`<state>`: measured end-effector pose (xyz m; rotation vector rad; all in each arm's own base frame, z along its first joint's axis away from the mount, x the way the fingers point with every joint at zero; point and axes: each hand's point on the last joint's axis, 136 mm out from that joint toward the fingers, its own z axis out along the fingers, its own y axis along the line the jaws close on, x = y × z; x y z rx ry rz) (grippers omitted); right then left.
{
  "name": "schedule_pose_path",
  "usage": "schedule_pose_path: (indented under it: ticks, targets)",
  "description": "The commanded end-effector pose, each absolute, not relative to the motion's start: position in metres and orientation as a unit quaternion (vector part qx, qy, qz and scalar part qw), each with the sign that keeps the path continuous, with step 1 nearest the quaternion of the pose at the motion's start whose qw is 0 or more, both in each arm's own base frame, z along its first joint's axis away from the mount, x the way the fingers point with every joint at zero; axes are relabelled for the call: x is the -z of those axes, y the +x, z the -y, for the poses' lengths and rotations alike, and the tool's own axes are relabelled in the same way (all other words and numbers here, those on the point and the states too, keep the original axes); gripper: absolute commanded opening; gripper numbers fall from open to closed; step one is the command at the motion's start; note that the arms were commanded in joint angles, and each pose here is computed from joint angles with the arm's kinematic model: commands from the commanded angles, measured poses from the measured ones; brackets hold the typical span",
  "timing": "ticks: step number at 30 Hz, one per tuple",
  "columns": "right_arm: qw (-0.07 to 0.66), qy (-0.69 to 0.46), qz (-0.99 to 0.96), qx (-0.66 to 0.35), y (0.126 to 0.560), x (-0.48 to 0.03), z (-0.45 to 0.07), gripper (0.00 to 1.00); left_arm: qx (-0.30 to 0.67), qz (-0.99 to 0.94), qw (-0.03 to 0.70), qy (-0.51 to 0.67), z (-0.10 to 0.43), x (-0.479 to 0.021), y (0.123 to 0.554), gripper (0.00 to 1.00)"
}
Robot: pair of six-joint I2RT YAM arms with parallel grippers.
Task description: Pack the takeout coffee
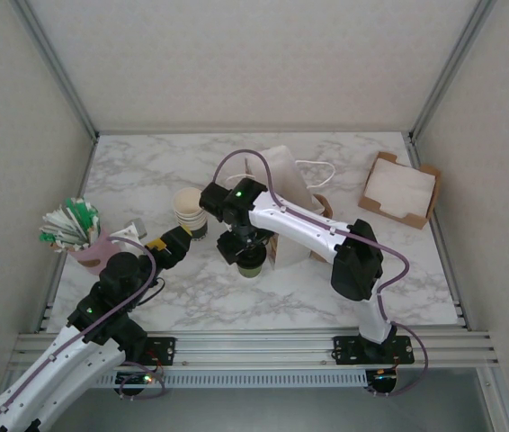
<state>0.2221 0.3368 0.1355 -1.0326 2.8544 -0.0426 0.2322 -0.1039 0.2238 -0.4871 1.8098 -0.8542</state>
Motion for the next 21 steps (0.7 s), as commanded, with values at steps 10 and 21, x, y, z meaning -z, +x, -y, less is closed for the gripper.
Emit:
schedule_pose_path:
  ticks: [10,21]
  targets:
    - [0.045,-0.328,-0.943,0.028,0.2204,-0.1330,-0.3263,0.82,0.346,-0.753,0.522,-0.204,0.1000,-0.2232,0.2339,1.00]
    - [0.039,-0.327,-0.944,0.024,0.2191,-0.1250,-0.3288,0.76,0.346,-0.752,0.522,-0.204,0.0999,-0.2235,0.2337,1.00]
